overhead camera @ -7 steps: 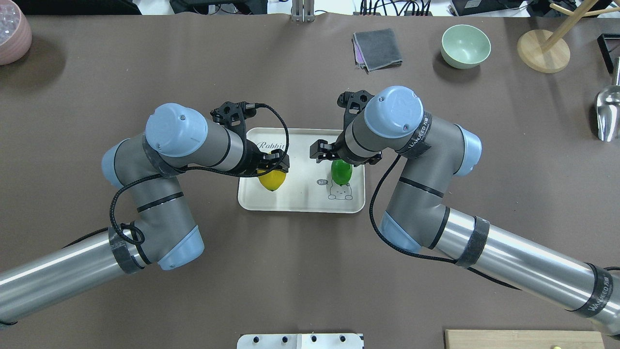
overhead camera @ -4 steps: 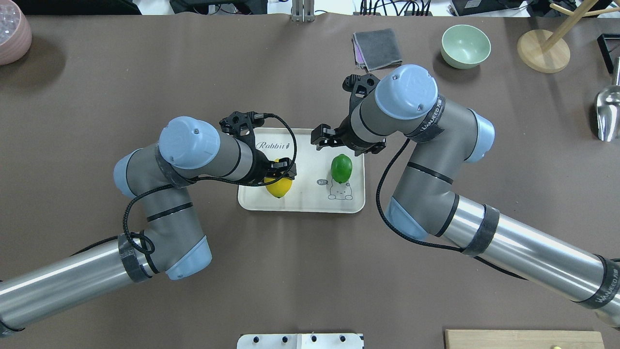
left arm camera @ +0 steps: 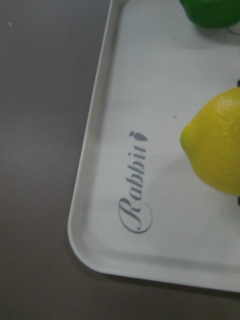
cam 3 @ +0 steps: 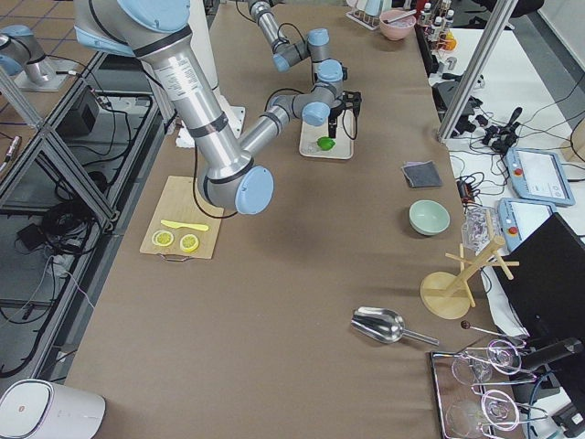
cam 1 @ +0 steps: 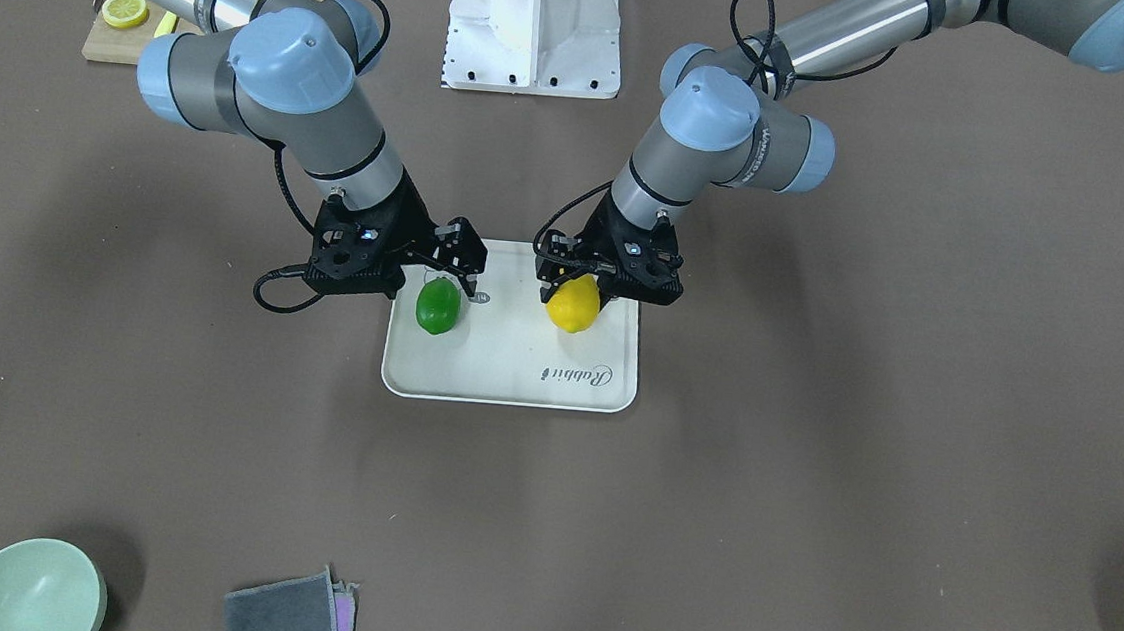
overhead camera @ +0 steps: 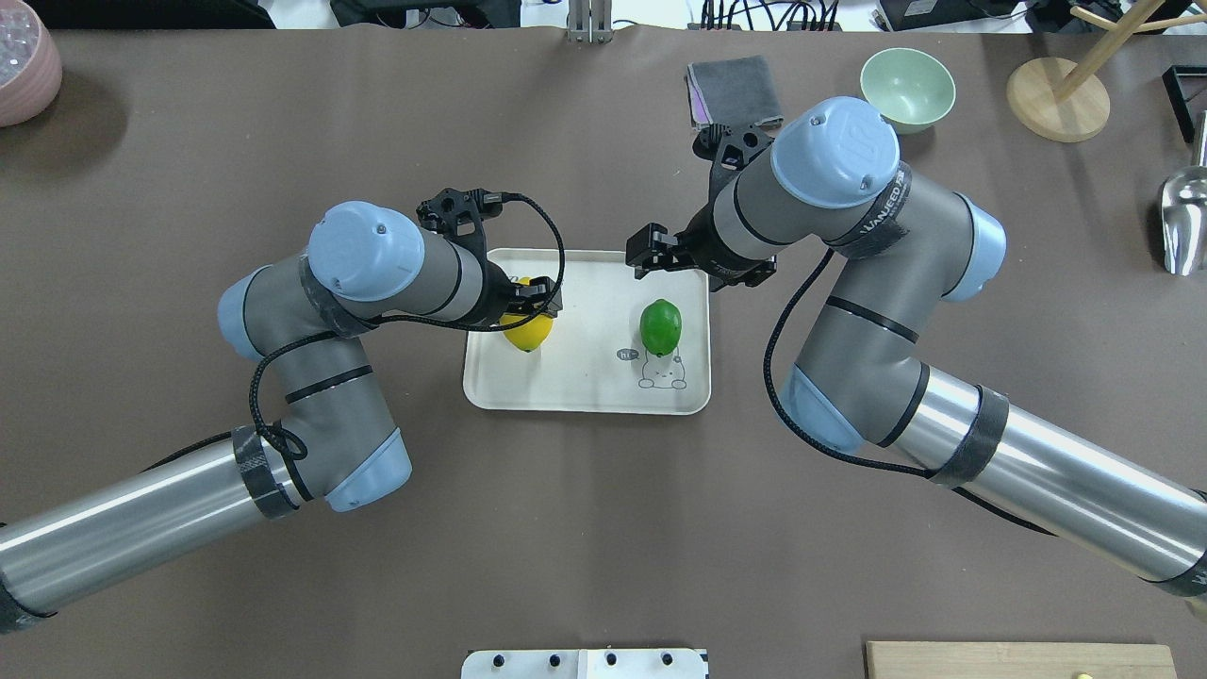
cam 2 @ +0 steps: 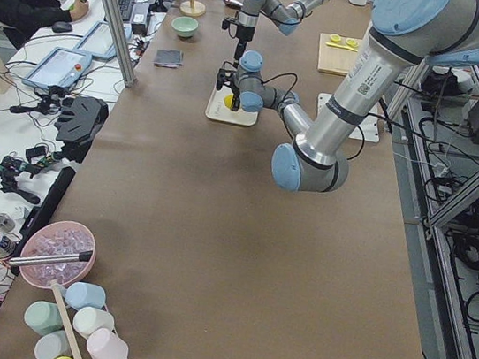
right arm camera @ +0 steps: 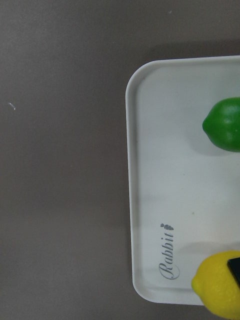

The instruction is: Place all lemons on tray

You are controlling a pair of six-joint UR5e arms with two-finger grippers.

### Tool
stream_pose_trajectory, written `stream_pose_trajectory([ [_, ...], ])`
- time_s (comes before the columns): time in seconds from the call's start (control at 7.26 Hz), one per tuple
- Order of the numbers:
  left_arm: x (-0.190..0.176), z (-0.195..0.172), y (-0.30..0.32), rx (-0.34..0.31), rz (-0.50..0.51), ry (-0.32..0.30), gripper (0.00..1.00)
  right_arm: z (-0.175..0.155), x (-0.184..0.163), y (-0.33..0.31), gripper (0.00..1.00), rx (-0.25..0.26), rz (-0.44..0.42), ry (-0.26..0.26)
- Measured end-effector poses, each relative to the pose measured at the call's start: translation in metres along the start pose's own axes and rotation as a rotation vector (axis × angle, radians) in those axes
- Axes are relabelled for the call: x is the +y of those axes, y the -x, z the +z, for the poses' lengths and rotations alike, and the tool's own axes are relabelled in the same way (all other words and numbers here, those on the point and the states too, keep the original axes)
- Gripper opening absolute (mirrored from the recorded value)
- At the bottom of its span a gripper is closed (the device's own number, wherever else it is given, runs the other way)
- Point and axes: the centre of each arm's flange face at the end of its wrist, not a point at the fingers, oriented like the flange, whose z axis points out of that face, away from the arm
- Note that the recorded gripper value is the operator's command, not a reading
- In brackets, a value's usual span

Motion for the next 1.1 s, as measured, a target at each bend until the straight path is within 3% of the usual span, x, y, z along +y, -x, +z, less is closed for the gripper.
stream_pose_trajectory([
  [0.69, -0.017, -0.017, 0.004, 0.012, 0.021, -0.032, 0.98, -0.047, -0.028, -0.058, 1.0, 0.001, -0.015, -0.022],
  [1.1, -0.044, -0.105, 0.065, -0.029, 0.242, -0.078, 0.98, -0.117, -0.077, -0.173, 1.0, 0.003, -0.168, 0.006],
])
